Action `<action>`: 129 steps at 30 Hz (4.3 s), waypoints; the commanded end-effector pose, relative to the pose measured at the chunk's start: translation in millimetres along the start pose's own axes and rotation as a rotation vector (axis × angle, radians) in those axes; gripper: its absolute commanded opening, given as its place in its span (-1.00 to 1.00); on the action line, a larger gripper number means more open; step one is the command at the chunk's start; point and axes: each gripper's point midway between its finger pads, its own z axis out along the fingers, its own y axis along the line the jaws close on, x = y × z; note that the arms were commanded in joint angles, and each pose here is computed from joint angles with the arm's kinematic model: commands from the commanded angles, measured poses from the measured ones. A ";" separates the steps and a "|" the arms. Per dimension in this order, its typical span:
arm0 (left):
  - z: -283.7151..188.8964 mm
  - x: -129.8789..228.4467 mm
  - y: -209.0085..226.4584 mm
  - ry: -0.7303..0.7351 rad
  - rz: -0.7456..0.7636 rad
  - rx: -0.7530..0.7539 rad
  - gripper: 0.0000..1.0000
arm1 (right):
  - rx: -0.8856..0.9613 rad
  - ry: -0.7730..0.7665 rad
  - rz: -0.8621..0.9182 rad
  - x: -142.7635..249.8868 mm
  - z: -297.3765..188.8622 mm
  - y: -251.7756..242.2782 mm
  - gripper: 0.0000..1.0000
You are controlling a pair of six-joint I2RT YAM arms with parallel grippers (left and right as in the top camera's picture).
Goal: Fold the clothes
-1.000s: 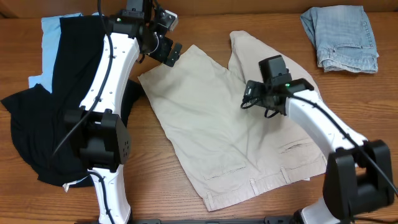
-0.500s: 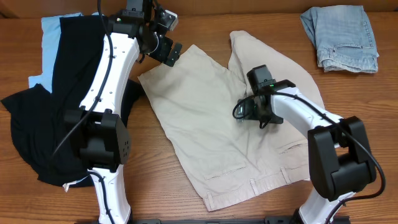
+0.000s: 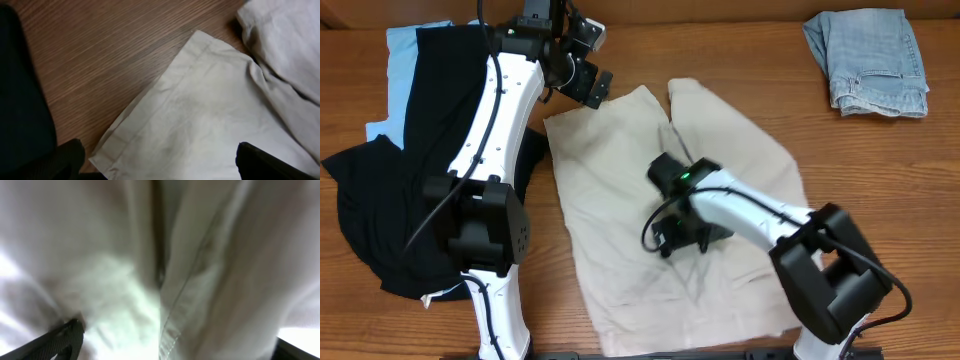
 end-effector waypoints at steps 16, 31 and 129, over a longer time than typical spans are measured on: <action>-2.2 4.4 7.0 0.023 0.008 -0.039 0.99 | -0.026 -0.616 0.503 -140.7 -123.0 -203.2 1.00; -2.2 5.6 5.4 0.027 0.007 -0.031 1.00 | -0.019 -0.579 0.302 -170.7 -52.2 -249.1 0.76; -2.1 -0.5 6.8 0.002 -0.007 -0.036 1.00 | -0.461 -0.439 0.163 -192.3 -78.4 -145.9 -0.92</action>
